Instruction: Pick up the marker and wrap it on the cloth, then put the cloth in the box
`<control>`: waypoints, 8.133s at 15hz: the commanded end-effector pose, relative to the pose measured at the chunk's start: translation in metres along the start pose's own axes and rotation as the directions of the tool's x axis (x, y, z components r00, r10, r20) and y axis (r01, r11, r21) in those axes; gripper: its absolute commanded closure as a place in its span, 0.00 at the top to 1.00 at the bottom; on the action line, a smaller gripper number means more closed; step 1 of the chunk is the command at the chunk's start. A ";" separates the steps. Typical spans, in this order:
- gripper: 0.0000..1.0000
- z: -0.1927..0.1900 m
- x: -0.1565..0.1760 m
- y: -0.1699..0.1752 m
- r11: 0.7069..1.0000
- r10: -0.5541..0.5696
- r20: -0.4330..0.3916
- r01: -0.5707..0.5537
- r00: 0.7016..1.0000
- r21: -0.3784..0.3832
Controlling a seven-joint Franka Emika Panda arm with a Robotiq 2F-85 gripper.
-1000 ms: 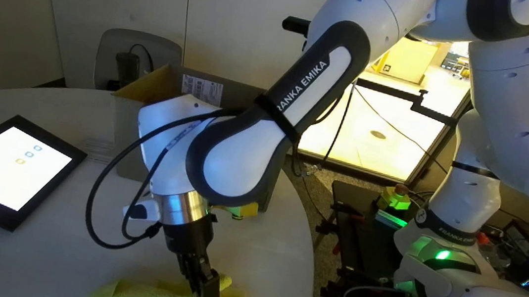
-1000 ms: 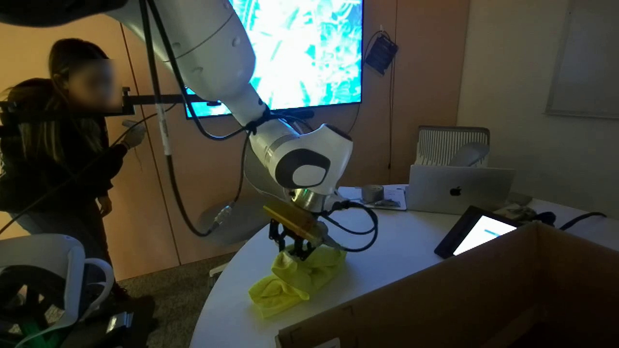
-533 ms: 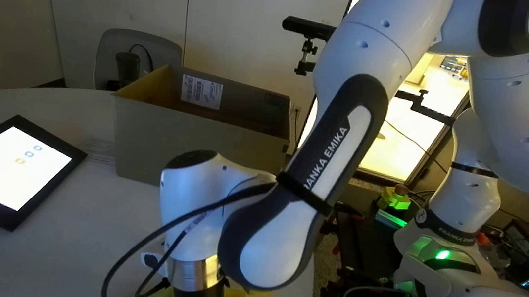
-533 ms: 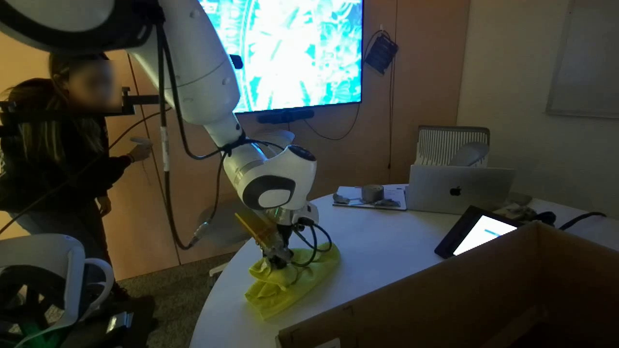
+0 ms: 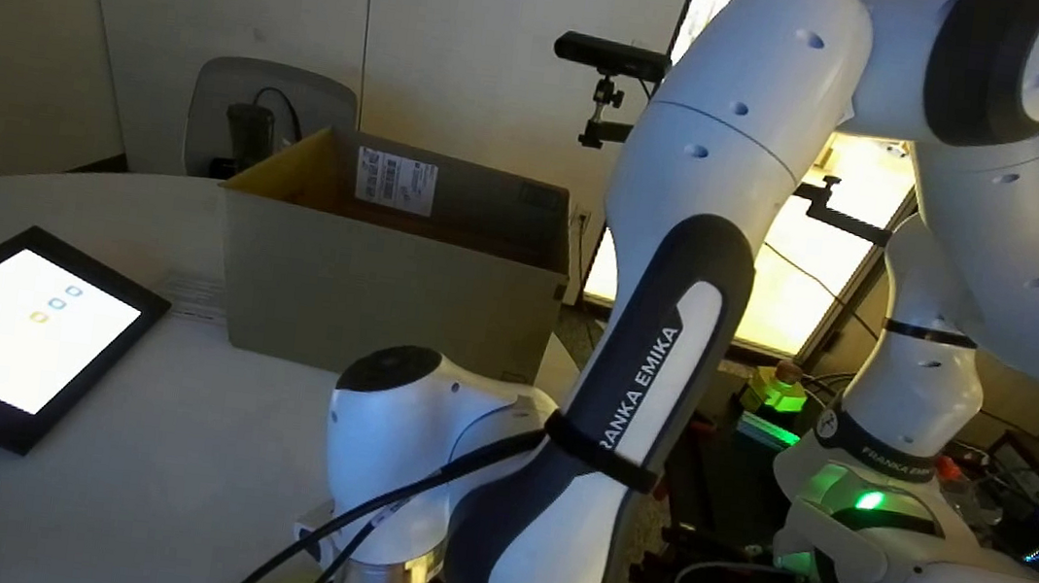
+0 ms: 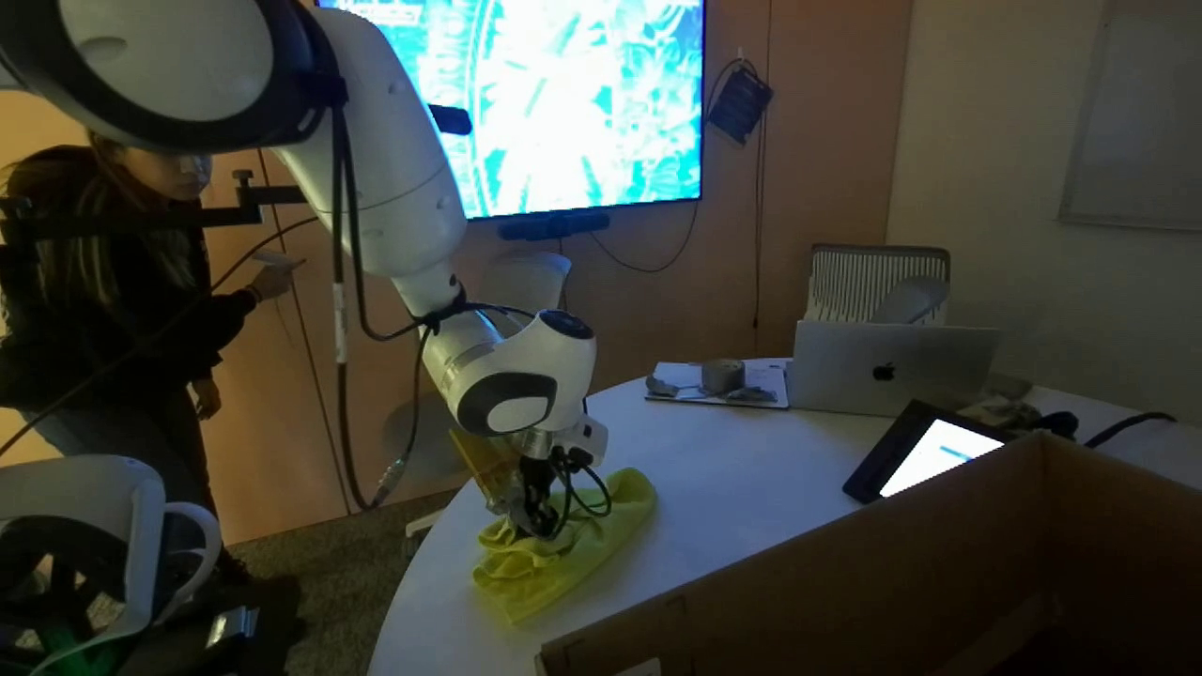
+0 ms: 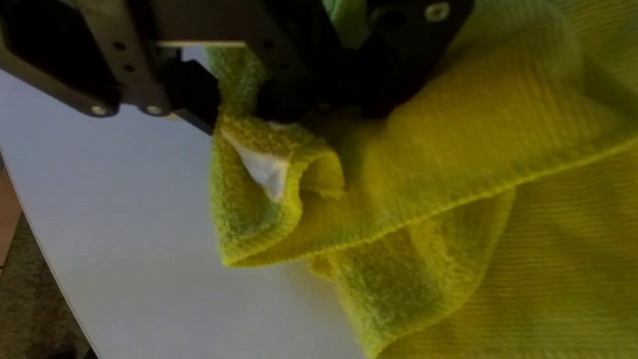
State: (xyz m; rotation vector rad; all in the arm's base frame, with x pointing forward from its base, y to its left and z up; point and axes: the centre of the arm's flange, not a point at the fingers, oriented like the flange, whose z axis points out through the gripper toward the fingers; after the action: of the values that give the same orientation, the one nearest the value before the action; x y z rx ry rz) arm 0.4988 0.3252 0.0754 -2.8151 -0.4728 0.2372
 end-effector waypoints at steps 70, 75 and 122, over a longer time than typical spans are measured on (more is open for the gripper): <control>0.02 -0.214 0.011 0.070 0.882 -0.255 -0.576 -0.058 0.777 -0.468; 0.02 -0.286 0.014 0.104 0.836 -0.184 -0.695 -0.261 0.695 -0.482; 1.00 -0.426 -0.099 0.287 0.507 0.425 -0.717 -0.802 0.552 -0.317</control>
State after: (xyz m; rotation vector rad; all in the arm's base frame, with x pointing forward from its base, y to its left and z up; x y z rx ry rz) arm 0.6134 -0.1038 0.3568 -3.3727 1.0003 -0.8333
